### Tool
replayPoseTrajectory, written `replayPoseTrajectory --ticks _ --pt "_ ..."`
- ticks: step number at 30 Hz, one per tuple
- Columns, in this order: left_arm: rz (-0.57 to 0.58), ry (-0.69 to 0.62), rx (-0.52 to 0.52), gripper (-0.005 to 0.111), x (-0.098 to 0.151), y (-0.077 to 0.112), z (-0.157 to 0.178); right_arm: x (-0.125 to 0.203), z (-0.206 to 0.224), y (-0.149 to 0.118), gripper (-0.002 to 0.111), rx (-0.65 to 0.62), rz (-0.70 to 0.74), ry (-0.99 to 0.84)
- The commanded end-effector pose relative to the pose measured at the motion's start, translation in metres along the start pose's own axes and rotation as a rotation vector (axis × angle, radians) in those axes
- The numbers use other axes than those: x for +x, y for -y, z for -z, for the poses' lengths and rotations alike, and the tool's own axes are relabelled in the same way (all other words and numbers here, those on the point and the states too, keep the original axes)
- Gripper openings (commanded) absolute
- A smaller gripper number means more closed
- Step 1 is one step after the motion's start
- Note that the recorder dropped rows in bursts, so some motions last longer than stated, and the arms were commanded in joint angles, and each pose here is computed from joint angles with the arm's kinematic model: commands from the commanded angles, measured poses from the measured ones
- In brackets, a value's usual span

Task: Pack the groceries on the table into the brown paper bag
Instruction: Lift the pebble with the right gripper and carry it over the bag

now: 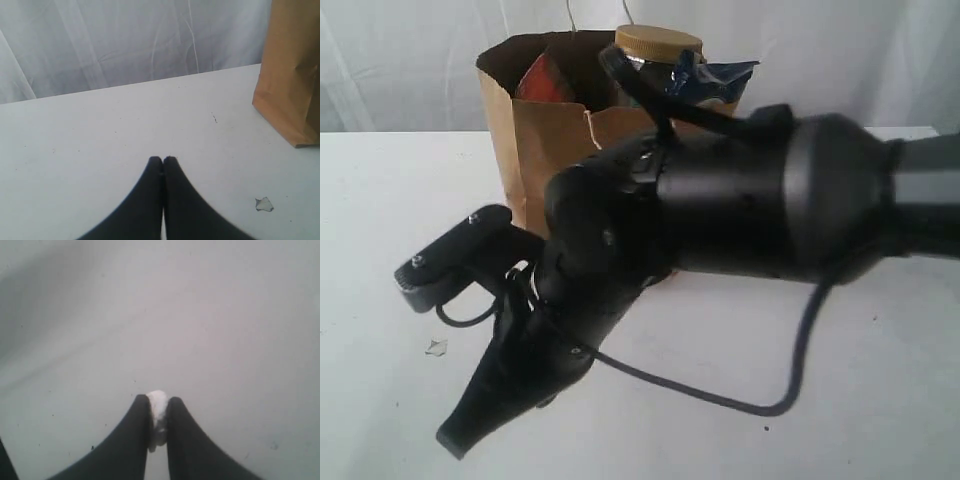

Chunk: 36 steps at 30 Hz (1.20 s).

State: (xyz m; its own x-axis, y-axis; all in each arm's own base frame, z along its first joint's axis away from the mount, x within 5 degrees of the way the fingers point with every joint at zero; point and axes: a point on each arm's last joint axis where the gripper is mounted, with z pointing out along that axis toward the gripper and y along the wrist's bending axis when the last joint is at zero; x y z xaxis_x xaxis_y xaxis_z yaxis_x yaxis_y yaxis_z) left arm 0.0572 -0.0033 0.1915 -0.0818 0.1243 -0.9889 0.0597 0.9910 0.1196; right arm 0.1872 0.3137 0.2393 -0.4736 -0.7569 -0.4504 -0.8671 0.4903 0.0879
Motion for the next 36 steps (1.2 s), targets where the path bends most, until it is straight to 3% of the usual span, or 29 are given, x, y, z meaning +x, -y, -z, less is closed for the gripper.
replayPoseTrajectory --ticks 1,4,10,20,30,36 --pt "0.009 0.01 -0.003 0.0 0.0 0.0 0.0 -0.011 0.043 0.007 0.0 0.121 0.097 0.255" --pt "0.009 0.01 -0.003 0.0 0.0 0.0 0.0 -0.019 0.079 0.033 0.0 0.252 0.073 0.433" --pt "0.009 0.01 -0.003 0.0 0.0 0.0 0.0 -0.021 0.104 0.078 0.0 0.402 0.003 0.511" --pt "0.009 0.01 -0.003 0.0 0.0 0.0 0.0 -0.052 0.154 0.108 0.0 0.473 -0.016 0.821" --pt "0.009 0.01 -0.003 0.0 0.0 0.0 0.0 -0.077 0.141 0.124 0.0 0.5 0.001 0.807" --pt "0.009 0.01 -0.003 0.0 0.0 0.0 0.0 -0.087 0.108 0.158 0.0 0.534 -0.062 0.668"
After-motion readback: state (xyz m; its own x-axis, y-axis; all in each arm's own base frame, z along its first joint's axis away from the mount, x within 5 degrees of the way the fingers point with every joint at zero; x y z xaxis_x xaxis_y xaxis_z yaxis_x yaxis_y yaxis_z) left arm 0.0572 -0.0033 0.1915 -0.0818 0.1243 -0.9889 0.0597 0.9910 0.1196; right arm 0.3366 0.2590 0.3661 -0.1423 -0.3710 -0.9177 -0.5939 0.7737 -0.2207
